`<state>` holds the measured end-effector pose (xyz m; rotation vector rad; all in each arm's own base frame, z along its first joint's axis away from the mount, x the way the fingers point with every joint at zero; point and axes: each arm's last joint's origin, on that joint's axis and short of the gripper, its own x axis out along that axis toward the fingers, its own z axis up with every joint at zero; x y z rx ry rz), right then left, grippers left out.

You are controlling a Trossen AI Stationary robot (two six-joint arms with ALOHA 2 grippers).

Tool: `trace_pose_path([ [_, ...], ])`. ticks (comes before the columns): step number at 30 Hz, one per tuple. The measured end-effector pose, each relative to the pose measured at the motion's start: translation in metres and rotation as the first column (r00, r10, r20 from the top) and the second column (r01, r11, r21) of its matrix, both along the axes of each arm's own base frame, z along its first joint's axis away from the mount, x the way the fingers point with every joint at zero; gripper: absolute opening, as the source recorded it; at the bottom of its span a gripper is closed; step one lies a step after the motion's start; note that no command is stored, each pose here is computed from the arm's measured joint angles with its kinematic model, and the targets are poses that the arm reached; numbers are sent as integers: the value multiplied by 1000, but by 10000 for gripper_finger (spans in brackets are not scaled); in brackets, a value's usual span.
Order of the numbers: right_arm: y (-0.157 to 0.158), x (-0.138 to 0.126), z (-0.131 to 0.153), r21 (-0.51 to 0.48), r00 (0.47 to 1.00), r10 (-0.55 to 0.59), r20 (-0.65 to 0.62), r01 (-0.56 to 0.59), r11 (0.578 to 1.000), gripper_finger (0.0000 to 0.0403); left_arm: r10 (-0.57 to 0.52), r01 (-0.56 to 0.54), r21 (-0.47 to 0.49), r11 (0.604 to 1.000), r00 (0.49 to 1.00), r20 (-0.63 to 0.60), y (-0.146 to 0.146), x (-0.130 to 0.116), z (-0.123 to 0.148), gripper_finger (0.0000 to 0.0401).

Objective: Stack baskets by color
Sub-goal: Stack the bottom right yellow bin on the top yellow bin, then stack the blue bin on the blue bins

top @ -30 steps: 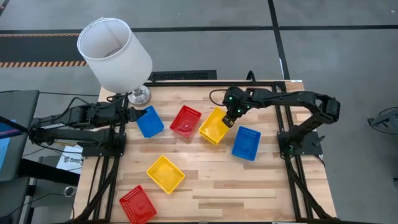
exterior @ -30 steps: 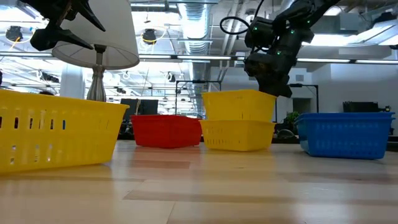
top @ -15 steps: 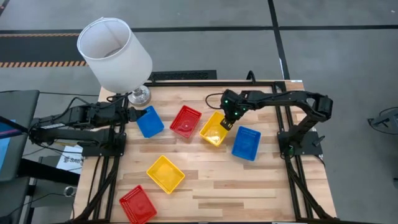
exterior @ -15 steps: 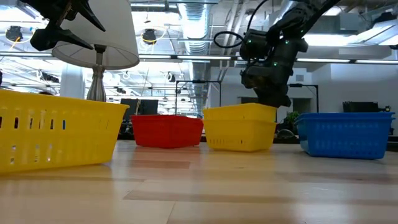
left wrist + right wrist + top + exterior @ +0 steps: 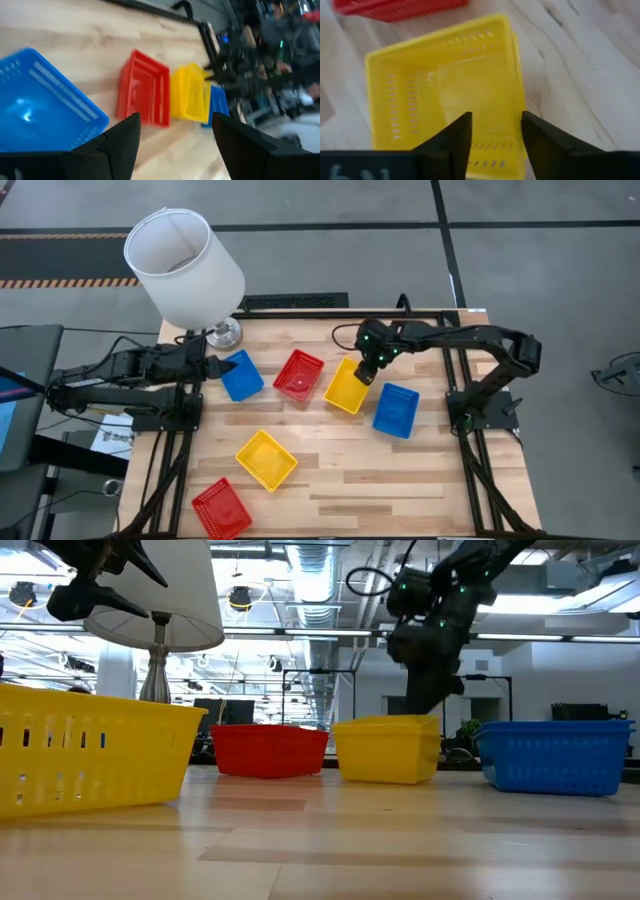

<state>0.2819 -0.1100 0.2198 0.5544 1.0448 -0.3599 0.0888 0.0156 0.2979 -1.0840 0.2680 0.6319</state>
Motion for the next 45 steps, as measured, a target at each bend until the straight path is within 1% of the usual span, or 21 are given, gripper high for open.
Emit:
trace_pose_path([
  [3, 1, -2, 15, -17, 999, -2, 42, 3, 1000, 213, -86, 85, -21, 996, 996, -14, -2, 0, -1, 233],
  [5, 1, -3, 26, -28, 997, -7, 77, 9, 1000, 219, -131, 128, -49, 991, 990, -57, -4, 1, -5, 233],
  [7, 2, -5, 35, -31, 994, -21, 109, 25, 999, 219, -179, 170, -81, 982, 976, -123, -5, 3, -10, 233],
  [10, 8, -6, 48, -43, 984, -23, 176, 31, 999, 213, -246, 220, -125, 967, 934, -259, -7, 10, -21, 233],
  [13, 20, -1, 56, -63, 971, 24, 239, -9, 998, 206, -301, 264, -152, 952, 894, -332, -12, 21, -27, 233],
  [15, 32, 7, 58, -82, 957, 74, 281, -53, 995, 204, -353, 315, -165, 935, 874, -334, -17, 28, -29, 233],
  [17, 44, 23, 58, -108, 927, 129, 352, -97, 989, 204, -393, 357, -165, 919, 861, -324, -23, 31, -29, 233],
  [20, 56, 48, 52, -145, 903, 182, 388, -135, 980, 204, -407, 375, -164, 913, 871, -276, -29, 32, -26, 233],
  [22, 59, 69, 53, -204, 896, 228, 382, -159, 966, 203, -396, 366, -159, 917, 884, -251, -31, 29, -23, 233],
  [25, 63, 100, 56, -304, 873, 331, 359, -226, 926, 203, -366, 345, -138, 928, 912, -186, -33, 26, -18, 233],
  [27, 66, 125, 59, -362, 843, 397, 364, -264, 894, 203, -353, 336, -127, 933, 924, -147, -33, 23, -14, 233],
  [29, 69, 147, 60, -400, 822, 447, 352, -300, 866, 203, -347, 335, -124, 934, 933, -93, -34, 22, -10, 233],
  [32, 73, 178, 59, -461, 783, 515, 348, -335, 822, 201, -355, 354, -118, 928, 935, 7, -35, 19, -2, 233],
  [35, 77, 206, 53, -493, 760, 551, 345, -353, 795, 200, -356, 368, -84, 926, 926, 127, -35, 17, 9, 233],
  [37, 76, 221, 48, -495, 757, 552, 349, -351, 795, 201, -356, 372, -51, 927, 913, 198, -35, 15, 16, 233],
  [40, 77, 240, 37, -472, 764, 533, 365, -341, 813, 200, -340, 353, 1, 935, 900, 274, -33, 12, 24, 233],
  [42, 77, 247, 34, -454, 773, 523, 359, -345, 822, 199, -328, 339, 24, 941, 890, 317, -32, 10, 28, 233],
  [45, 81, 250, 39, -452, 772, 532, 348, -359, 817, 199, -321, 325, 54, 944, 871, 371, -31, 7, 34, 233],
])
